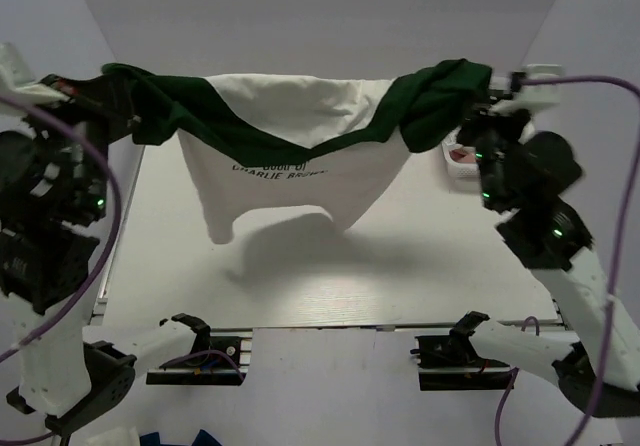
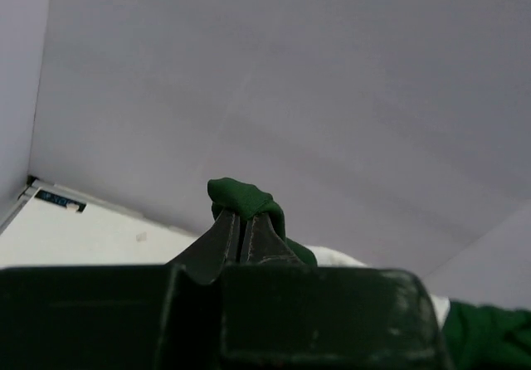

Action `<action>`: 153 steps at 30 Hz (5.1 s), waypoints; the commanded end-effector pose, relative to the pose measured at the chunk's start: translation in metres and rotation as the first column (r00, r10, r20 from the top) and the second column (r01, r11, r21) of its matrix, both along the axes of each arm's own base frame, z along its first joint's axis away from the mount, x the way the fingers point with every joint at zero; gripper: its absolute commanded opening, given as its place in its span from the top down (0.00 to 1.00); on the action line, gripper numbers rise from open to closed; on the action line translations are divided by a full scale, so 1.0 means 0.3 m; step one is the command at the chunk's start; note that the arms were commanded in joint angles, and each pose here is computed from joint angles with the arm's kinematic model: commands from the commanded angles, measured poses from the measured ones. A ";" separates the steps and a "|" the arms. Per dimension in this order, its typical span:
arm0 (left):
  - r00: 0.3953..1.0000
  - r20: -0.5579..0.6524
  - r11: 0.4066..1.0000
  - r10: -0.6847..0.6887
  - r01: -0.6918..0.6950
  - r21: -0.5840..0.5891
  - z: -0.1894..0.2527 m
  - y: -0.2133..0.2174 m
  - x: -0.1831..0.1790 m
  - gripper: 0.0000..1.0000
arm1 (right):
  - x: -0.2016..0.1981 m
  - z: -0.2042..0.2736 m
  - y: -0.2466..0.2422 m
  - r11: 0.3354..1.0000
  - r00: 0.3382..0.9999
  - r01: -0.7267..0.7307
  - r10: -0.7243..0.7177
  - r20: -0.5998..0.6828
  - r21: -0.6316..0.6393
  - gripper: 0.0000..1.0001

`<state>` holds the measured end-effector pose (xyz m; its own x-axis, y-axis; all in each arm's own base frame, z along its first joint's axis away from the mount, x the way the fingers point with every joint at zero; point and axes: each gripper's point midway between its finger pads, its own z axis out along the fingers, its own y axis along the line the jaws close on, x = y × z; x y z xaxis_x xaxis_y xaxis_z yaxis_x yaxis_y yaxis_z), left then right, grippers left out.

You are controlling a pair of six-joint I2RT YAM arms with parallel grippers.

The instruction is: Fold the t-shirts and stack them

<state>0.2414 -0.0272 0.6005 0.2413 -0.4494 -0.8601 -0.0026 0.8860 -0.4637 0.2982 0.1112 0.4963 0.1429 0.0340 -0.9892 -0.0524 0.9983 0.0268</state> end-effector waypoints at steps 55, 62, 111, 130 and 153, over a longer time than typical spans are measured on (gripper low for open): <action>0.151 -0.901 0.911 -0.407 0.131 -0.390 -1.710 -0.340 -0.106 0.00 | 0.078 -1.433 0.796 0.668 0.405 -0.736 0.304 -0.862 -0.109 0.11; 0.024 -0.941 0.936 -0.338 0.109 -0.334 -1.822 -0.313 -0.138 0.00 | 0.130 -1.516 0.797 0.715 0.404 -0.687 0.222 -0.887 -0.134 0.41; 0.728 -0.656 0.976 -0.200 0.210 -0.065 -1.308 -0.118 1.395 0.00 | 0.147 -1.121 0.088 0.991 0.558 -0.110 0.128 -0.820 0.080 0.10; 0.094 -0.912 0.913 -0.400 0.128 -0.387 -1.630 -0.298 -0.086 0.00 | 0.142 -1.392 -0.059 0.991 0.559 -0.047 -0.080 -0.825 -0.128 0.19; -0.144 -0.964 0.965 -0.226 0.100 -0.241 -1.984 -0.311 -0.161 0.94 | 0.258 -1.300 -0.015 0.989 0.506 -0.105 -0.041 -0.861 -0.108 1.00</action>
<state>0.1648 -0.1221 0.0089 -0.9191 -0.3858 0.0804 -0.3939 0.9055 -0.1581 0.3818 0.1105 0.0671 -0.7952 -0.1084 -0.5965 -0.0956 0.9940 -0.0532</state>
